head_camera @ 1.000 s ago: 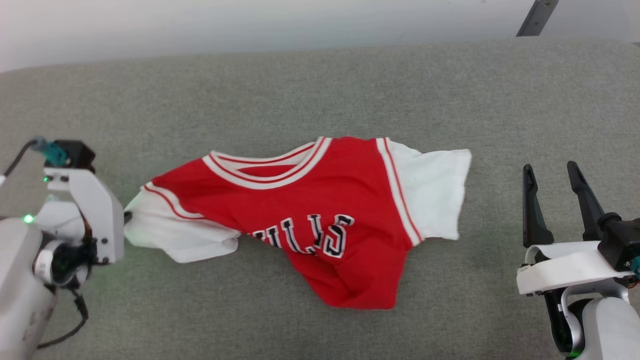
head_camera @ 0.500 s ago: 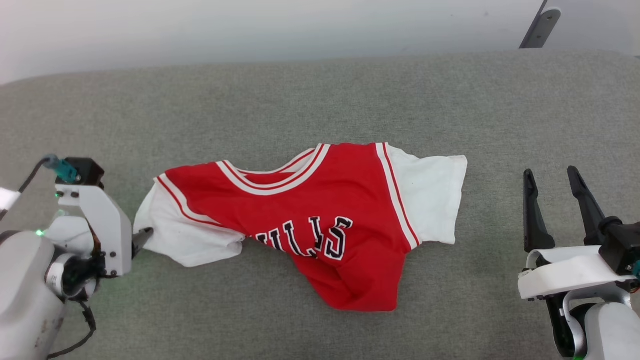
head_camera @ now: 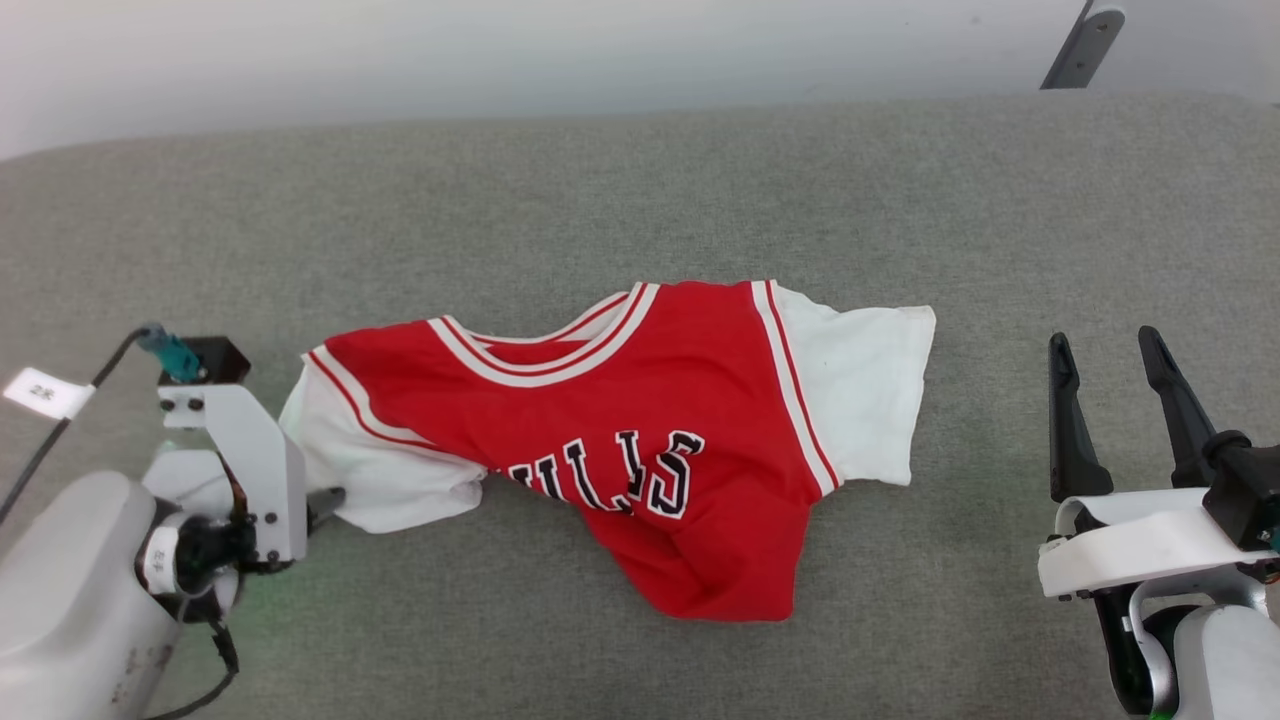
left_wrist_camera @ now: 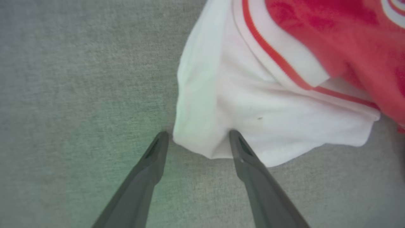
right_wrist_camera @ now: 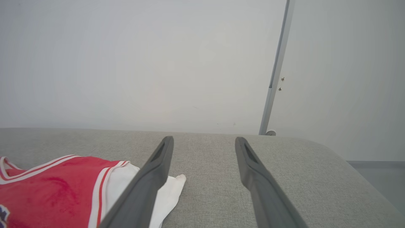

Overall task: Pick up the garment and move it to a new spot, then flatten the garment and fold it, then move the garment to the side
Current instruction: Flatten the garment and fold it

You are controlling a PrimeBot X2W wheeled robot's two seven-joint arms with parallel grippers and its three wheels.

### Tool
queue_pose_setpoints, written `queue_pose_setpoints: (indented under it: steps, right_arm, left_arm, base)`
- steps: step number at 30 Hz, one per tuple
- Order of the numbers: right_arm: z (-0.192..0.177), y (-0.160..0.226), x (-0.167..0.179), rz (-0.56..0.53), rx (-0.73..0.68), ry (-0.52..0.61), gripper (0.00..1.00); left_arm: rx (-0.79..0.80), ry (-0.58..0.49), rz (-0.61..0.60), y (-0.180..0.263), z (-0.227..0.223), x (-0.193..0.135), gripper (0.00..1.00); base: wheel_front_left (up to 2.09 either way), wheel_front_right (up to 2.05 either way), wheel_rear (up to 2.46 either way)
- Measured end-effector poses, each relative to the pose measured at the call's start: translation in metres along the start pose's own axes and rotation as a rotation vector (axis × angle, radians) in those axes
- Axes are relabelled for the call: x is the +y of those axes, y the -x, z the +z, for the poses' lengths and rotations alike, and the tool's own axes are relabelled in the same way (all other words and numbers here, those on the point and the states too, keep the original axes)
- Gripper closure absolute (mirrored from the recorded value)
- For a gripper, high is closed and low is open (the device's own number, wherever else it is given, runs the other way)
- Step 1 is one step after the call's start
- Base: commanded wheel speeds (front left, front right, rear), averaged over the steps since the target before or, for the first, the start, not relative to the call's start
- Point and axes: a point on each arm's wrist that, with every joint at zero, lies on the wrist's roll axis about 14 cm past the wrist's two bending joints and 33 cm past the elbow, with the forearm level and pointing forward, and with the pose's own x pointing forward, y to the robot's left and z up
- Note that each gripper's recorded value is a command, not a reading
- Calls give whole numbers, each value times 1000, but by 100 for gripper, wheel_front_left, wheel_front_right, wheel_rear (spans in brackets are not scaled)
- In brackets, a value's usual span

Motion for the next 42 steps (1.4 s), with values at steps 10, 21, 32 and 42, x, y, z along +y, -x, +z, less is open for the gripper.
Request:
queue_pose_setpoints:
  steps: [10,21,32,42]
  right_arm:
    - [0,0,-6,-18,-1,-1,0]
    - [0,1,-6,-19,-1,-11,0]
    - [-3,5,-6,-20,9,-25,0]
    - [-1,6,-8,-24,5,-26,0]
  left_arm:
    - [50,-32,-11,-4,-6,1,100]
    - [-1,-266,158,29,26,51,100]
    - [-68,-442,152,25,43,42,100]
    - [-74,-318,117,5,29,42,0]
  base:
    - [0,0,0]
    - [0,0,0]
    - [0,0,0]
    - [0,0,0]
